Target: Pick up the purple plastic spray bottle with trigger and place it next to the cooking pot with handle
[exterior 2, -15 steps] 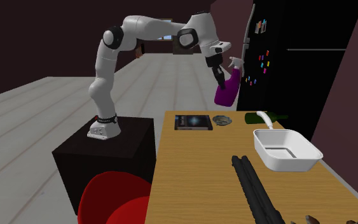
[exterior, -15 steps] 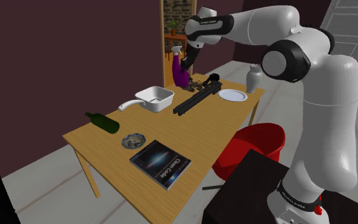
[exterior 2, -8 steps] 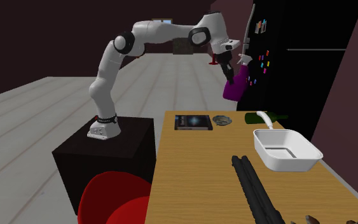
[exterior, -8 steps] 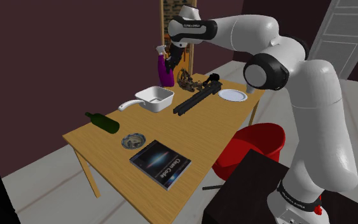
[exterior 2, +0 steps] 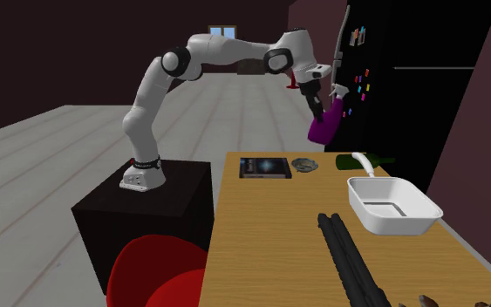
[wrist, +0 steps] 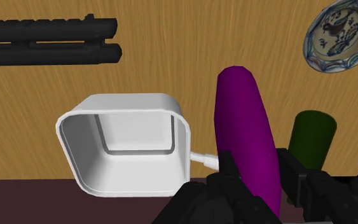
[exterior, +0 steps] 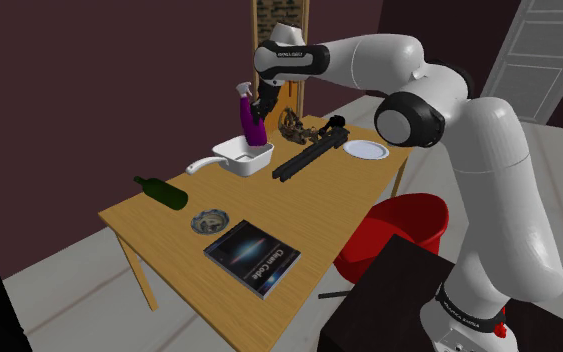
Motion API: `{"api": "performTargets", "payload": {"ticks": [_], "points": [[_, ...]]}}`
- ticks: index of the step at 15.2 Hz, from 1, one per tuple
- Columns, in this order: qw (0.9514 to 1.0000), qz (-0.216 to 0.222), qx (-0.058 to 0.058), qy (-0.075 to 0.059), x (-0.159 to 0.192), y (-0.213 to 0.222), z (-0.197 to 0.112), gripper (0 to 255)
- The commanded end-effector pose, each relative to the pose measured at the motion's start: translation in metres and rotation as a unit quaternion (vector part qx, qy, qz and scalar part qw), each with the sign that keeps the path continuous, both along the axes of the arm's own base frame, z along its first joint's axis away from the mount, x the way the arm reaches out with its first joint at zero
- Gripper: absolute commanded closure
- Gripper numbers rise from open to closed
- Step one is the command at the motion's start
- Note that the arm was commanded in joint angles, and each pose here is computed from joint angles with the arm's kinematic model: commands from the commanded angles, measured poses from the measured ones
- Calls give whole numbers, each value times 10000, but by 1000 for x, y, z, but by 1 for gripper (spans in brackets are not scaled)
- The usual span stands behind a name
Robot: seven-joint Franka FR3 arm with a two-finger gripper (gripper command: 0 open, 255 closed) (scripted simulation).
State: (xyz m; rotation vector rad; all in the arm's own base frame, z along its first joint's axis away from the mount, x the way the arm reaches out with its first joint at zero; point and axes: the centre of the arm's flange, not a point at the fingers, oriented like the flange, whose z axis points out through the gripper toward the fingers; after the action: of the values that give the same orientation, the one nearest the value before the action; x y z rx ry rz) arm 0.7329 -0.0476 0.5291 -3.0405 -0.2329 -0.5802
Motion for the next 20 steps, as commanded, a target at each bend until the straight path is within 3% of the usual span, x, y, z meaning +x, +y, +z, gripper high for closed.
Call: {"api": "performTargets", "payload": {"ticks": [1,20], "points": [[10000,-1,-1,-4,0,0,-10,255],[10000,-1,-1,-4,0,0,-111,255]]}}
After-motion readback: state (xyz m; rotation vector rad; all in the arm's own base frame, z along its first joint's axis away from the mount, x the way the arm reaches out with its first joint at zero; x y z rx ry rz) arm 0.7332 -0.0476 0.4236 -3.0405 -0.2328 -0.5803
